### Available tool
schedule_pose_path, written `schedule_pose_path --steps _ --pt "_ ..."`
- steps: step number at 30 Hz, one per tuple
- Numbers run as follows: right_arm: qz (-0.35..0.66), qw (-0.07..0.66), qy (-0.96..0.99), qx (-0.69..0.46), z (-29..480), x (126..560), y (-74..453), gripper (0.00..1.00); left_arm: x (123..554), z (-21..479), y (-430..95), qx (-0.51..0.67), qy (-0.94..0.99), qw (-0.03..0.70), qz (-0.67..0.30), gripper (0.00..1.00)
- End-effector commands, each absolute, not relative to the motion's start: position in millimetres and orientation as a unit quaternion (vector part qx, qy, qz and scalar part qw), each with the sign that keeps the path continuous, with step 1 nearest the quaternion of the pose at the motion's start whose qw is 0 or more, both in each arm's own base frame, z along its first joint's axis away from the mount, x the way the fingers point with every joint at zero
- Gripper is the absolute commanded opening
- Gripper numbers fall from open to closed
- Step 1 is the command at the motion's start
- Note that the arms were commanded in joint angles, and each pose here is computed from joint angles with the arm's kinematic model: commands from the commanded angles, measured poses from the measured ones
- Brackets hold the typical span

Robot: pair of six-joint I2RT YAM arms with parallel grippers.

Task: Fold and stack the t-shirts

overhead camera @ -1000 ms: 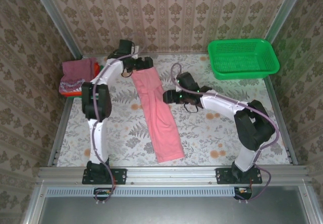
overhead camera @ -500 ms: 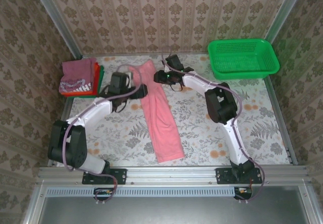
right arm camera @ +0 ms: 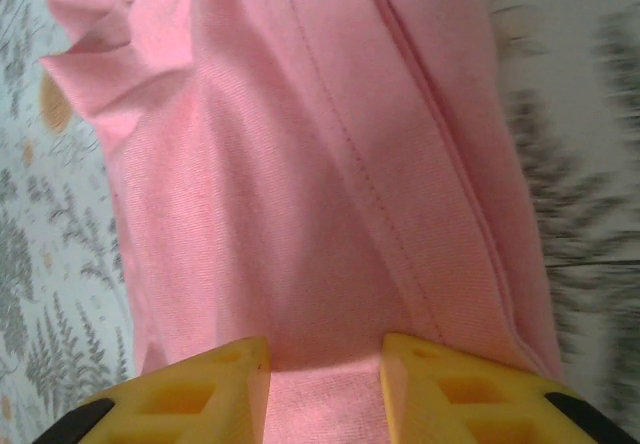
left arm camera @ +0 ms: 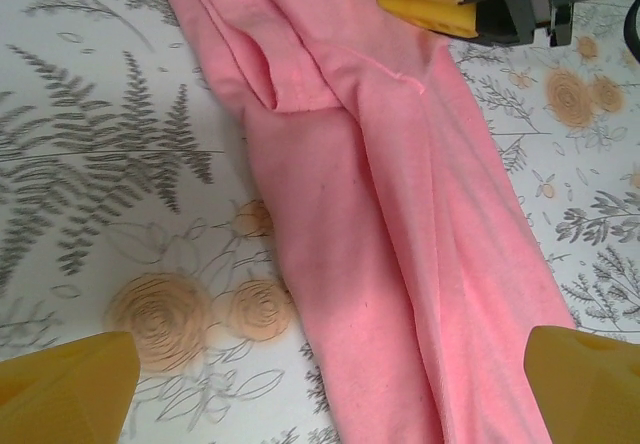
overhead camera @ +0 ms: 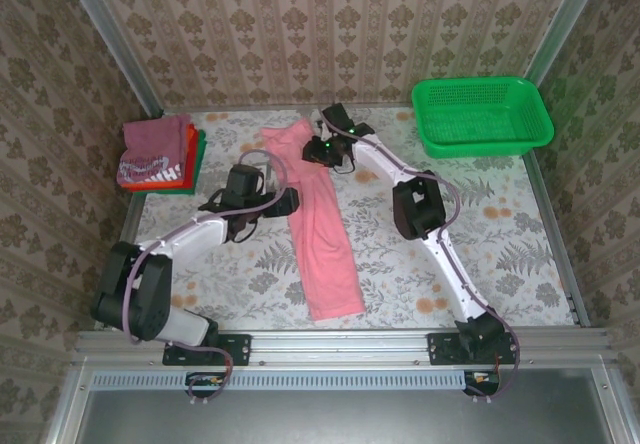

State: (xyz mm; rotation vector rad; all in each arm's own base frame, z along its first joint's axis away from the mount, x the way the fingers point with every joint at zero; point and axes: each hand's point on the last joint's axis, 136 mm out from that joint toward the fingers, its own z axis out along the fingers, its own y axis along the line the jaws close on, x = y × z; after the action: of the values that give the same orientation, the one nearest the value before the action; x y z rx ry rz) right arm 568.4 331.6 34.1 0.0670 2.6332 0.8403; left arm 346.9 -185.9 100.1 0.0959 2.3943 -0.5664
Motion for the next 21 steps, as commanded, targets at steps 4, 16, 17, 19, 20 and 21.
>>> schedule_pose_path --steps 4,16,17,19,20,21 --pt "0.235 0.163 0.954 0.087 25 567 264 0.37 355 121 -233 0.088 0.896 0.34 -0.273 1.0" --pt "0.236 0.294 0.917 0.13 107 568 217 0.6 340 103 -262 0.125 0.897 0.304 -0.295 1.0" --pt "0.232 0.292 0.917 0.14 103 566 212 0.6 338 103 -263 0.127 0.897 0.302 -0.297 1.0" --pt "0.23 0.279 0.919 0.157 91 562 204 0.58 335 104 -264 0.134 0.894 0.301 -0.304 1.0" --pt "0.233 0.27 0.919 0.167 84 561 201 0.55 332 103 -265 0.141 0.892 0.3 -0.307 1.0" --pt "0.237 0.261 0.919 0.174 78 560 198 0.53 331 104 -266 0.147 0.89 0.3 -0.31 1.0"
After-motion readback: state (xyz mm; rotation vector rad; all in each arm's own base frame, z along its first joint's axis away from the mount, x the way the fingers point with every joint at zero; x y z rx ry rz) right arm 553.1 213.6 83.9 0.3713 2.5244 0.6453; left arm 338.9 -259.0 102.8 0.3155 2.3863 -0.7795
